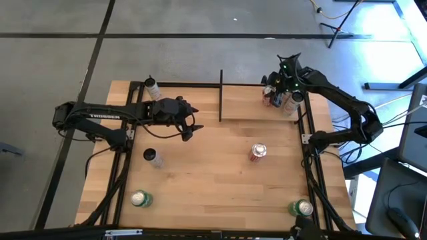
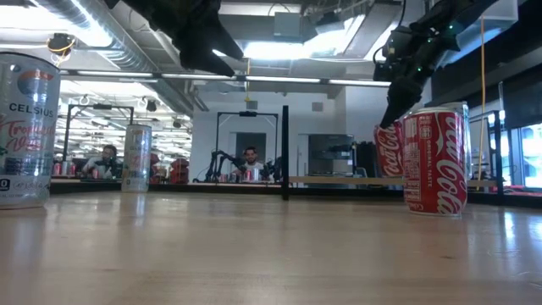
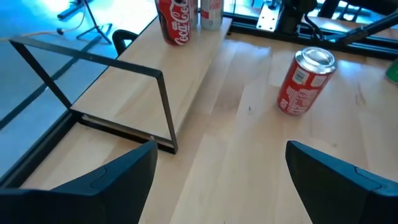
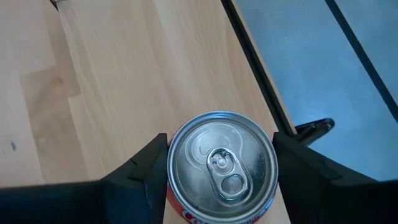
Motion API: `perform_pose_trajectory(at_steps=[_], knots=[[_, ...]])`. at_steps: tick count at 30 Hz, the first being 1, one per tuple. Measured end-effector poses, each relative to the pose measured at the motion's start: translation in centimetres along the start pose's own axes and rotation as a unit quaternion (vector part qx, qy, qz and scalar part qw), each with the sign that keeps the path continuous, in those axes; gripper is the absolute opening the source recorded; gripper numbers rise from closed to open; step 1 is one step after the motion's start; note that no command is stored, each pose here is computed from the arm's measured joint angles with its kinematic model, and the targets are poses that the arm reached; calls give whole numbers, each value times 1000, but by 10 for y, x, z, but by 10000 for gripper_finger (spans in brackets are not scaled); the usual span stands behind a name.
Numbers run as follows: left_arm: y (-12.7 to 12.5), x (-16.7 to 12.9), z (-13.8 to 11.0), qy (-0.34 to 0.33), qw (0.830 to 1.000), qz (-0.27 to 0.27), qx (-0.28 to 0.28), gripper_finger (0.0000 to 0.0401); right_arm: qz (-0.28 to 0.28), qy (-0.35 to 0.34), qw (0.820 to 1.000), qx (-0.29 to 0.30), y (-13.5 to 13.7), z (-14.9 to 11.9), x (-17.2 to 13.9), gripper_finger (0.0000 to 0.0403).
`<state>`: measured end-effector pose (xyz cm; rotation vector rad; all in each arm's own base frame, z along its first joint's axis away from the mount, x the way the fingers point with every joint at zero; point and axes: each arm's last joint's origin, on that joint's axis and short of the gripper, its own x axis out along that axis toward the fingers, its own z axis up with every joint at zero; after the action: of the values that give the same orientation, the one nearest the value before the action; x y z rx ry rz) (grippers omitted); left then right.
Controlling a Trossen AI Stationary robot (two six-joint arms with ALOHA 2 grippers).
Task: Place canned beverage on shelf
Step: Put the top red soda can on the shelf
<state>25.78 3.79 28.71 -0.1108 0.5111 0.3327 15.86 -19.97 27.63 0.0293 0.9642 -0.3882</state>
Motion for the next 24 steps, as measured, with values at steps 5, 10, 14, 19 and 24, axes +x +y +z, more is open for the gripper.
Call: perform_pose_trajectory(at_steps=[5, 10, 14, 19, 24], knots=[[0, 0, 0, -1, 1000, -2, 0, 341, -5, 4, 1000, 3, 0, 0, 0, 224], [0, 0, 0, -1, 1000, -2, 0, 341, -12, 14, 1000, 4, 0, -2, 0, 303], [0, 0, 0, -1, 1000, -2, 0, 341, -12, 18, 1000, 5, 0, -2, 1, 320], [0, 0, 0, -1, 1000, -3, 0, 341, -20, 20, 1000, 3, -1, -2, 1, 303], [0, 0, 0, -1, 1000, -3, 0, 341, -25, 8, 1000, 6, -3, 6, -7, 291]])
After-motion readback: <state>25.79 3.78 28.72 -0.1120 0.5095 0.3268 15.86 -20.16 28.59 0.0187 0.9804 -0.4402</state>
